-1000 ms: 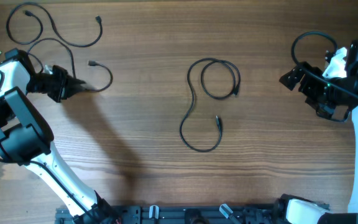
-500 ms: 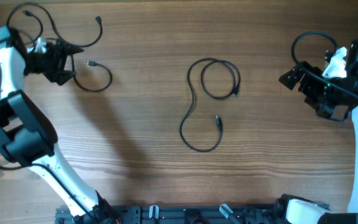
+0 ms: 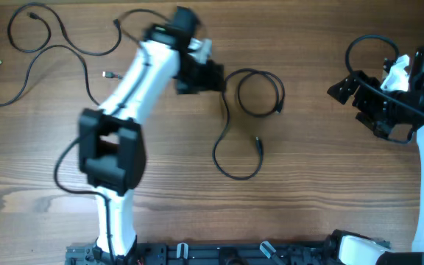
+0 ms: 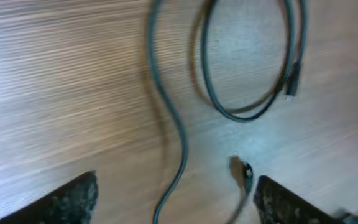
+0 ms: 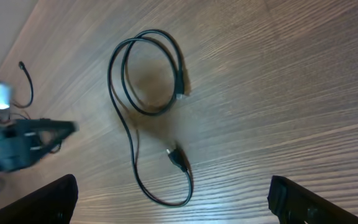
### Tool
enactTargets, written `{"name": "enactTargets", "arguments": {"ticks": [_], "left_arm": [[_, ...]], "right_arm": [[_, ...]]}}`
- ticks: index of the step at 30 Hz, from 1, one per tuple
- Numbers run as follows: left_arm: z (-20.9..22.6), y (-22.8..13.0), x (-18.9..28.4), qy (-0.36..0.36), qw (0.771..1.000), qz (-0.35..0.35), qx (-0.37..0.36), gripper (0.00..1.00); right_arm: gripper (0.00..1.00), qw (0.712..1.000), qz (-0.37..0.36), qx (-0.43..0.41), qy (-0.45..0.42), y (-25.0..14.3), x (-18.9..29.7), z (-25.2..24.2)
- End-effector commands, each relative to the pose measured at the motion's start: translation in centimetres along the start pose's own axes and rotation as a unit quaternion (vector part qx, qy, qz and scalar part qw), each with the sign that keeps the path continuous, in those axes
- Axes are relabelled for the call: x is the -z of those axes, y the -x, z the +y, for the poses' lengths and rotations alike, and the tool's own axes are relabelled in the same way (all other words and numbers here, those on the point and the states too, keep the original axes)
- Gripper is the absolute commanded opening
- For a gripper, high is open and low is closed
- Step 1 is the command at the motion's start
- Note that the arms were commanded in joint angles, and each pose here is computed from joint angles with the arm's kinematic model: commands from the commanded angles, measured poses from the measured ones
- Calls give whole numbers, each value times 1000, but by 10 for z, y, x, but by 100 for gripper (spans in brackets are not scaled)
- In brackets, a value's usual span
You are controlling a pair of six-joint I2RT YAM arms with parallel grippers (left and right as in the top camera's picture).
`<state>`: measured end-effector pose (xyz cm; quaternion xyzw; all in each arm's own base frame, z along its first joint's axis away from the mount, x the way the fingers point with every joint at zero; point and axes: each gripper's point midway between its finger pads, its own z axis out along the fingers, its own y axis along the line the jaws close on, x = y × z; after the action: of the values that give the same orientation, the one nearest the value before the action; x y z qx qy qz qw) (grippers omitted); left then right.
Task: Untangle cables
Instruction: 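Reach the left gripper to the last center cable and grasp it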
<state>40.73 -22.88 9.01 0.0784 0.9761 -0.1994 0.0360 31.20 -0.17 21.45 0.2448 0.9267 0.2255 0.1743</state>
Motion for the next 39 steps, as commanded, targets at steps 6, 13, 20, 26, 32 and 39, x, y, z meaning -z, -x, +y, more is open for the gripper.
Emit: {"name": "enactTargets", "arguments": {"ticks": [6, 13, 20, 26, 32, 39], "left_arm": [[-14, -1, -43, 110, 993, -28, 21, 69], [-6, -25, -64, 127, 990, 8, 61, 55], [-3, -32, -99, 140, 989, 18, 50, 49], [-1, -28, -111, 137, 989, 12, 48, 23], [-8, -16, -91, 125, 991, -11, 44, 4], [-55, 31, 43, 53, 985, -160, 30, 4]], "right_arm": [[100, 1000, 11, -3, 7, -3, -1, 3], [100, 1000, 9, -3, 8, -2, -1, 4], [100, 1000, 12, -5, 7, -3, -1, 3], [100, 1000, 12, -5, 7, -3, -1, 3], [100, 1000, 13, -5, 6, -4, -1, 3], [100, 1000, 13, -5, 6, -4, -1, 3]]}}
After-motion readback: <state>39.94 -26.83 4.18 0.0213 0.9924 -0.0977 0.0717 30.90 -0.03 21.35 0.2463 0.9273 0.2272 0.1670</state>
